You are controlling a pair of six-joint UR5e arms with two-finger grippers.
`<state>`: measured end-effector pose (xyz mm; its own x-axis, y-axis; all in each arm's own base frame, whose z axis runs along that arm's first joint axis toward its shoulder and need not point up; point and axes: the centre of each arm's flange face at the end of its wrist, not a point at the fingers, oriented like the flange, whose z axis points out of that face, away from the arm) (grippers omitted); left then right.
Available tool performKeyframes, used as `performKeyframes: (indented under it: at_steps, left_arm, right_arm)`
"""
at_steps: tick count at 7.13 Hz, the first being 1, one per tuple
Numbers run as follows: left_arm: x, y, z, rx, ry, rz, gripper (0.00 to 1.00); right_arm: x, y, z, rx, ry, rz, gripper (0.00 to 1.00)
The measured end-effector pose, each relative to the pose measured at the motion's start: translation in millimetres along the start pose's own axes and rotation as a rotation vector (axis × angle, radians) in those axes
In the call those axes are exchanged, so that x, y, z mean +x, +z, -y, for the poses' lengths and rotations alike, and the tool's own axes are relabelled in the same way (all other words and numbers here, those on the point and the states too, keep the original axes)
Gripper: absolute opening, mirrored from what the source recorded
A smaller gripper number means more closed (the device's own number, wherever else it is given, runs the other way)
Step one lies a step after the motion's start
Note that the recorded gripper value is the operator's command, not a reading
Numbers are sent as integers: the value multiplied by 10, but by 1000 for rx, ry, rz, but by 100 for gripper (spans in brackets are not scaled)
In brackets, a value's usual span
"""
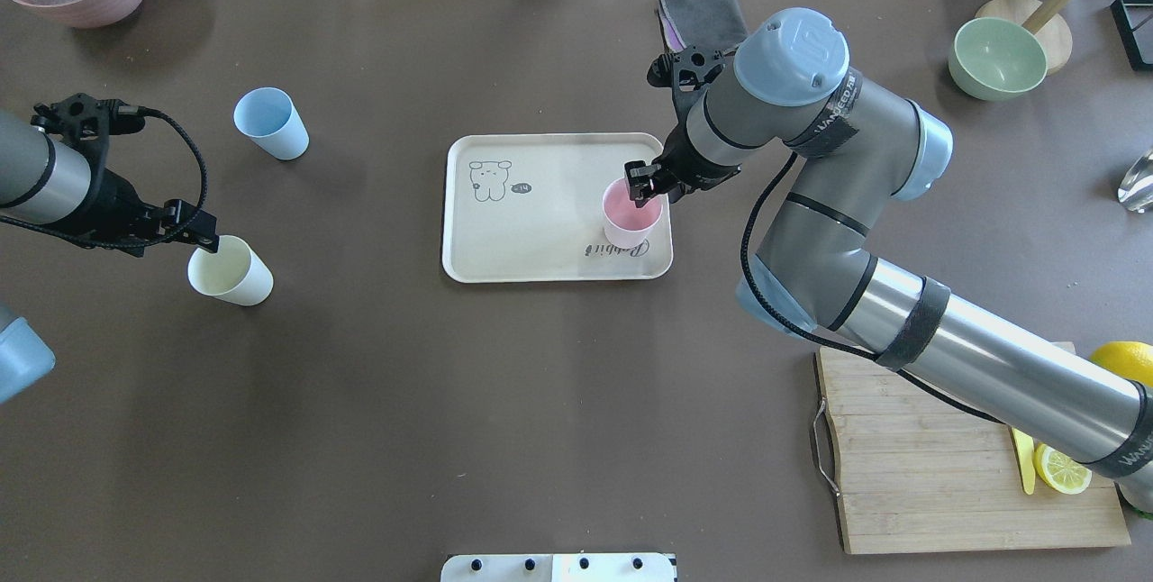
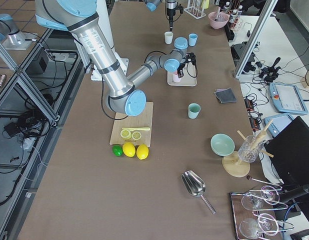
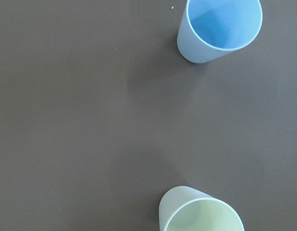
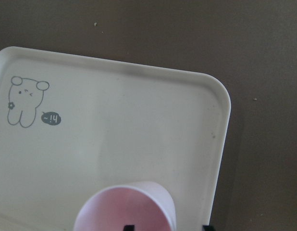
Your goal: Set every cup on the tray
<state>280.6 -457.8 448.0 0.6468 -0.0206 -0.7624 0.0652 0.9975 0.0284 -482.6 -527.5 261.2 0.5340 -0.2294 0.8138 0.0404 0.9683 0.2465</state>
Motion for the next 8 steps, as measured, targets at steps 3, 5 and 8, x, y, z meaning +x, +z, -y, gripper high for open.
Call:
performKeyframes:
  at_steps: [3,5,8]
  left_arm:
    - [40,189,-54,-20,1,18,10]
    - [72,236,-87,-33,-7,18,0]
    - [632,63,125,-29,4,-30,0]
  right_arm:
    - [94,-209,113,6,16,17,100]
    - [306,-373,213,-12,40,35,100]
    - [1109,-567,341,-2,77,-14,100]
